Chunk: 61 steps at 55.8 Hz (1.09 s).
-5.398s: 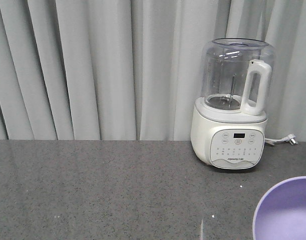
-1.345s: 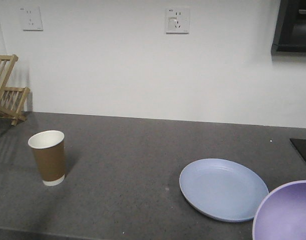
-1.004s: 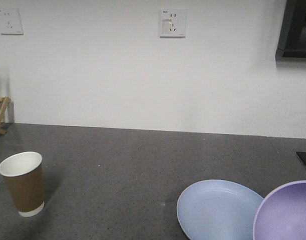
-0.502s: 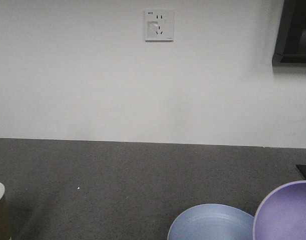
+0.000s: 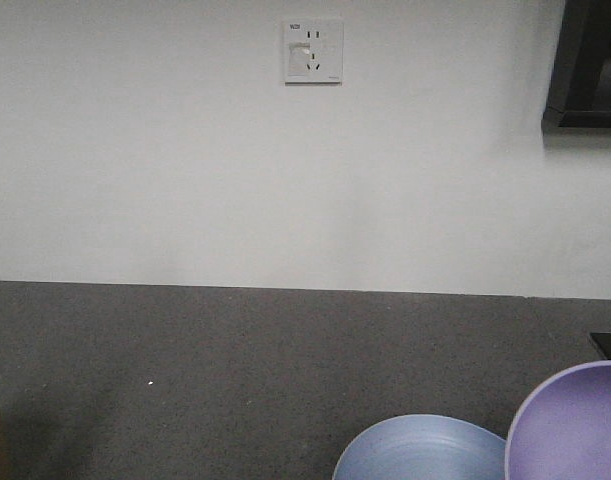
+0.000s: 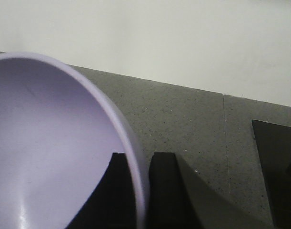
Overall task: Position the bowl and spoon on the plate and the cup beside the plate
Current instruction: 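Lower the held bowl onto the blue plate and open the right gripper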
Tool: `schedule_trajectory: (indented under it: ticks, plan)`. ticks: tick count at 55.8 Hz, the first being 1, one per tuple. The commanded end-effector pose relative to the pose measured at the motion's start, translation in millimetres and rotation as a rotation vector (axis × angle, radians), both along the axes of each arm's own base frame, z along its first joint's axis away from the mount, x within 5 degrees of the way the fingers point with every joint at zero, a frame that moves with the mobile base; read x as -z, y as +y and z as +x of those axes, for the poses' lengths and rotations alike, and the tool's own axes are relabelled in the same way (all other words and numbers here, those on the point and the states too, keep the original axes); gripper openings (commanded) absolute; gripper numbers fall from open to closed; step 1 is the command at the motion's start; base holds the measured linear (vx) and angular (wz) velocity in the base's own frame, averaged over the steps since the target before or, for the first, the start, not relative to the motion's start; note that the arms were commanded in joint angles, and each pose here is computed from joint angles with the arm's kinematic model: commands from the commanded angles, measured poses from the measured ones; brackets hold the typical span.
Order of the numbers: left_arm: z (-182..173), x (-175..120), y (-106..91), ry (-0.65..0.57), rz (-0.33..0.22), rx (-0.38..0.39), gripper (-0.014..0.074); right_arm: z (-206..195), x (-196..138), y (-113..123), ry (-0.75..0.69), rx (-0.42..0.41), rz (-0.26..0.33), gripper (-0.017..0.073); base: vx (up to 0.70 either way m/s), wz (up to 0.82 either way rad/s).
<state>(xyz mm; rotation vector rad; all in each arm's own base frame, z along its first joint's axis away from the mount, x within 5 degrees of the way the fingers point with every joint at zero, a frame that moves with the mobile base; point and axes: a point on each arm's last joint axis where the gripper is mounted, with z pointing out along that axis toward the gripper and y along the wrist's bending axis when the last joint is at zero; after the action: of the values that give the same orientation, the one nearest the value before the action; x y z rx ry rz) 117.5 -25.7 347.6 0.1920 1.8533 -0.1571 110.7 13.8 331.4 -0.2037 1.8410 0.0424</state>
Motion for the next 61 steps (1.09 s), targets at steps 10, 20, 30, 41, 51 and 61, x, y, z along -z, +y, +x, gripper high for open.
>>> schedule_trajectory:
  ticks: [10,20,30,41,51,61]
  plan:
    - [1,-17,-0.9,-0.106,-0.044,0.002,-0.0006,2,-27,-3,-0.217,0.032,0.007,-0.0008,0.0,0.0]
    - [1,-17,-0.9,-0.106,-0.044,0.002,-0.0006,2,-27,-3,-0.213,0.032,0.011,-0.0008,0.0,0.0]
    - [1,-17,-0.9,-0.107,-0.044,0.002,-0.0006,2,-27,-3,-0.219,0.033,0.022,-0.0008,0.0,0.0]
    - [1,-17,-0.9,-0.109,-0.044,0.002,-0.0006,10,-22,-1,-0.154,0.028,0.053,-0.0008,0.0,0.0]
    - [1,-18,-0.9,-0.113,-0.045,0.002,-0.0006,43,4,5,0.175,0.018,0.11,-0.0008,0.0,0.0]
    - [1,-20,-0.9,-0.135,-0.05,0.002,-0.0006,90,23,11,0.414,0.005,0.117,-0.0008,0.0,0.0]
